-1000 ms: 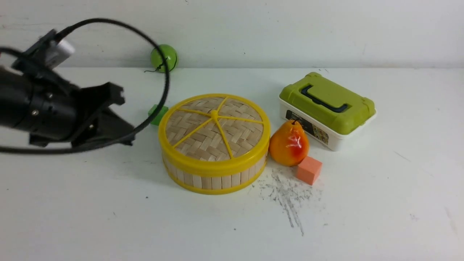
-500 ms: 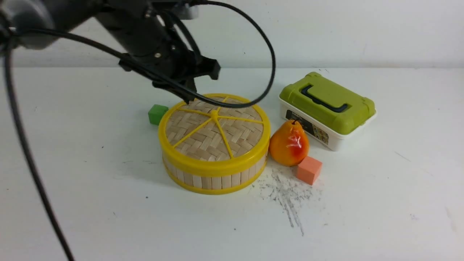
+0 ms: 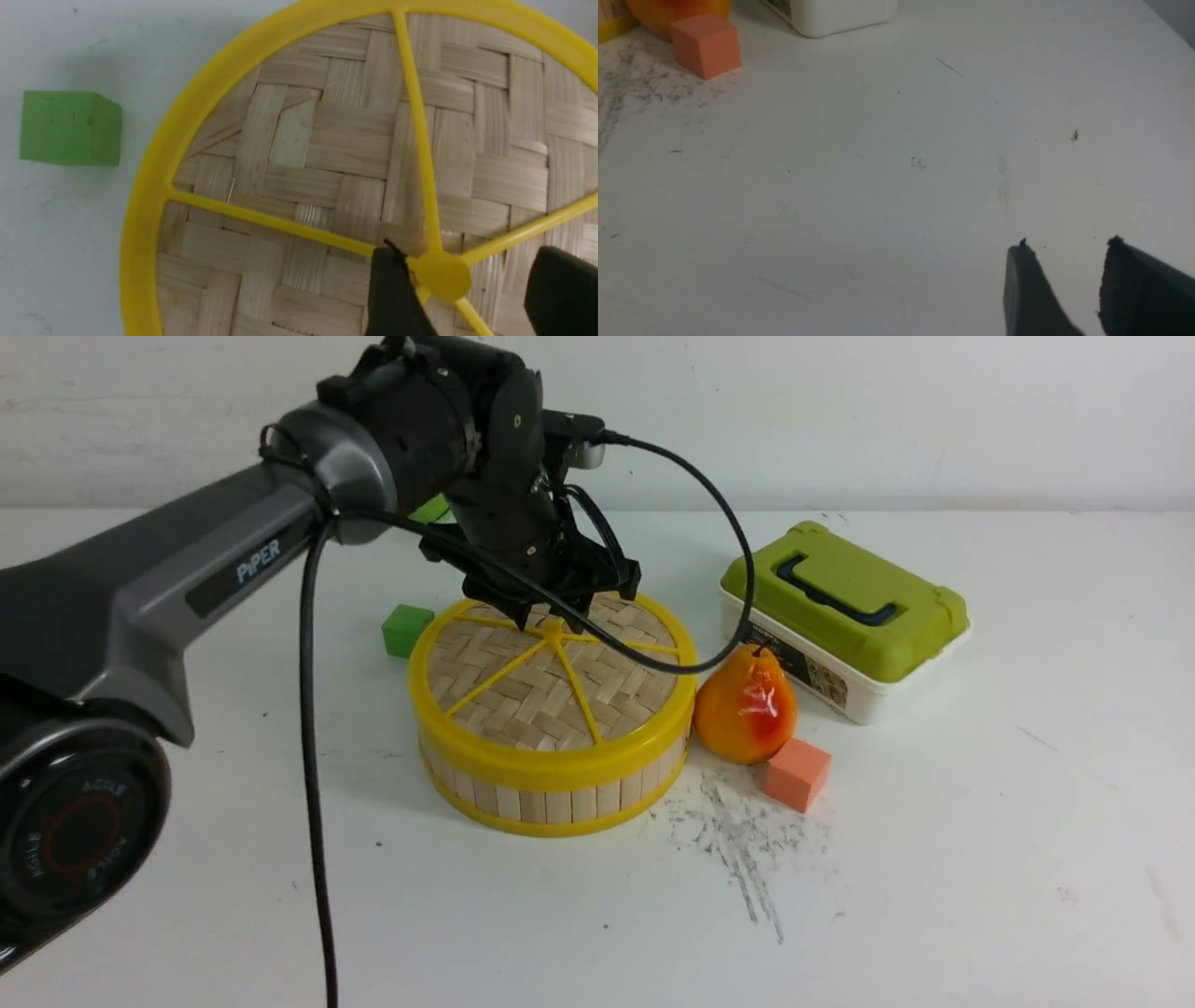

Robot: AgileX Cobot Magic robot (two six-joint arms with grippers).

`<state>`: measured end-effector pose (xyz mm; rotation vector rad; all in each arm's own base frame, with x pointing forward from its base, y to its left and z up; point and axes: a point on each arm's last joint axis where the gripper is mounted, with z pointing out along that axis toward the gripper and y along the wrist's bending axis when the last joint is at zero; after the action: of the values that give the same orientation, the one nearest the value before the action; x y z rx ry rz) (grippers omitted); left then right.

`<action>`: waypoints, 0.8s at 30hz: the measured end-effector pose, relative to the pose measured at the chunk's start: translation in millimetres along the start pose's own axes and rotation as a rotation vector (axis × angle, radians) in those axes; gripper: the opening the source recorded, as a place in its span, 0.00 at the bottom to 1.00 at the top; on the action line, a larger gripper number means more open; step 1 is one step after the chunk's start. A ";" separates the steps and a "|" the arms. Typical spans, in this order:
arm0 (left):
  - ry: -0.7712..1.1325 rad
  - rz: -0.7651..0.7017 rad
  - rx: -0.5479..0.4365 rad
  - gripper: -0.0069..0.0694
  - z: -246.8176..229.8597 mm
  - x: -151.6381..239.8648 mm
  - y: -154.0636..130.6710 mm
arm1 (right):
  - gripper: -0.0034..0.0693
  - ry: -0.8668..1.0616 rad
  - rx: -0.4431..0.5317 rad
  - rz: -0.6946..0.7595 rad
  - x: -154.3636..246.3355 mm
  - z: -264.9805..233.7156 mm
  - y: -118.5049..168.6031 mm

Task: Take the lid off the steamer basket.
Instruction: Use the left arm to lift the lid of the steamer, then use the left arm to place the steamer lid on the table

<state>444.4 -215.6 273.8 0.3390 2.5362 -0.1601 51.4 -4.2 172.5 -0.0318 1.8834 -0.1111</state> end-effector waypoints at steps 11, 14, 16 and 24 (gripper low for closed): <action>0.013 -0.028 -0.014 0.26 16.4 2.6 0.3 | 0.38 0.000 0.000 0.000 0.0 0.0 0.0; 0.009 -0.031 -0.013 0.23 15.5 2.0 0.3 | 0.38 0.000 0.000 0.000 0.0 0.0 0.0; 0.003 -0.031 -0.011 0.24 12.7 1.1 0.3 | 0.38 0.000 0.000 0.000 0.0 0.0 0.0; -0.198 -0.001 -0.037 0.24 -68.9 -22.1 7.3 | 0.38 0.000 0.000 0.000 0.0 0.0 0.0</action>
<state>428.1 -200.4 343.0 0.2919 2.3405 -0.1402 51.4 -4.2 172.5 -0.0318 1.8834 -0.1111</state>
